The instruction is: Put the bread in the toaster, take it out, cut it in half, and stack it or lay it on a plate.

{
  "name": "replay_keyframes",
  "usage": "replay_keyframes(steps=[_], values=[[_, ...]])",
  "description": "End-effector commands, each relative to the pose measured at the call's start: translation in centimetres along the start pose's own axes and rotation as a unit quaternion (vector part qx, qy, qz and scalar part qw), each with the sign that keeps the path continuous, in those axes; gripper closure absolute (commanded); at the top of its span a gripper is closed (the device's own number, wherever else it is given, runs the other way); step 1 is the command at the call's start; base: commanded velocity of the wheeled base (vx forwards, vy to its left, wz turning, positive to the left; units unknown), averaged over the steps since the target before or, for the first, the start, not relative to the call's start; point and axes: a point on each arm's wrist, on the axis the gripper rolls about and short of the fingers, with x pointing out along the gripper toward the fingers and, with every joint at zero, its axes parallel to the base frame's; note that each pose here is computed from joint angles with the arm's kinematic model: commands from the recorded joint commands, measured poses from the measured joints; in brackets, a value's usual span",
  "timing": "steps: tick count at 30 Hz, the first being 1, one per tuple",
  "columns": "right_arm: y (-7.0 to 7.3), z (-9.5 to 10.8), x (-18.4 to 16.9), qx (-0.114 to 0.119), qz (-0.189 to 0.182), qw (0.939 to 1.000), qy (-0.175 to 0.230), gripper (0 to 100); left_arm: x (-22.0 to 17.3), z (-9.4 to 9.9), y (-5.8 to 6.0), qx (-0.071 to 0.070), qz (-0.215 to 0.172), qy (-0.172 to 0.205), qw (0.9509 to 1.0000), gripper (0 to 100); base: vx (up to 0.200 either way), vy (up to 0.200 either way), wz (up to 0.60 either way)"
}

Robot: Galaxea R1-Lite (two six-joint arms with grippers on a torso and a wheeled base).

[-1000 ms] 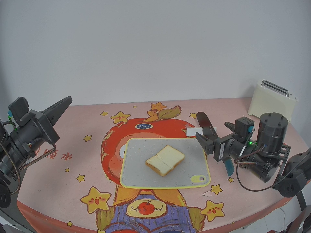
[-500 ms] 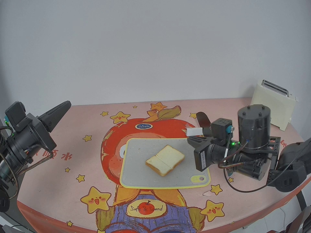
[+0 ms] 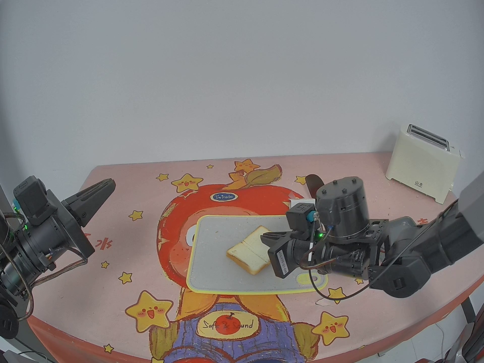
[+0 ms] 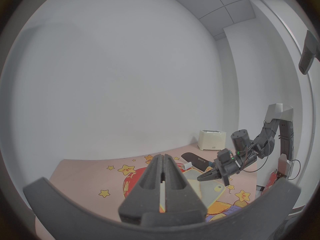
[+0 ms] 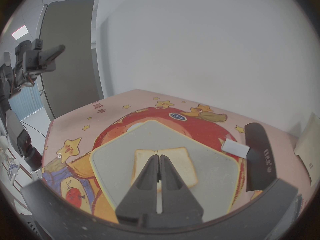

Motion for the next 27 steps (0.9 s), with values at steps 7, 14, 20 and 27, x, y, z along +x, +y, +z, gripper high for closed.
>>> replay_keyframes(steps=[7,14,20,27], values=[[0.2,-1.6,2.7,0.000,-0.001,0.9995,0.030,100,0.0,-0.1,0.0,-0.002,-0.002,0.003,1.0000,100,0.000,0.000,0.00],[0.4,-1.7,3.1,-0.001,0.001,0.9995,0.031,100,0.0,-0.2,0.0,-0.002,-0.002,0.005,1.0000,100,0.000,0.000,0.00],[0.2,-1.8,3.4,-0.001,-0.002,0.9994,0.033,100,0.0,-0.3,0.0,-0.003,-0.004,0.006,1.0000,100,0.000,0.000,0.00],[0.4,-1.9,3.4,-0.003,-0.003,0.9993,0.036,100,0.0,-0.3,0.0,-0.003,-0.004,0.006,1.0000,100,0.000,0.000,0.00]])
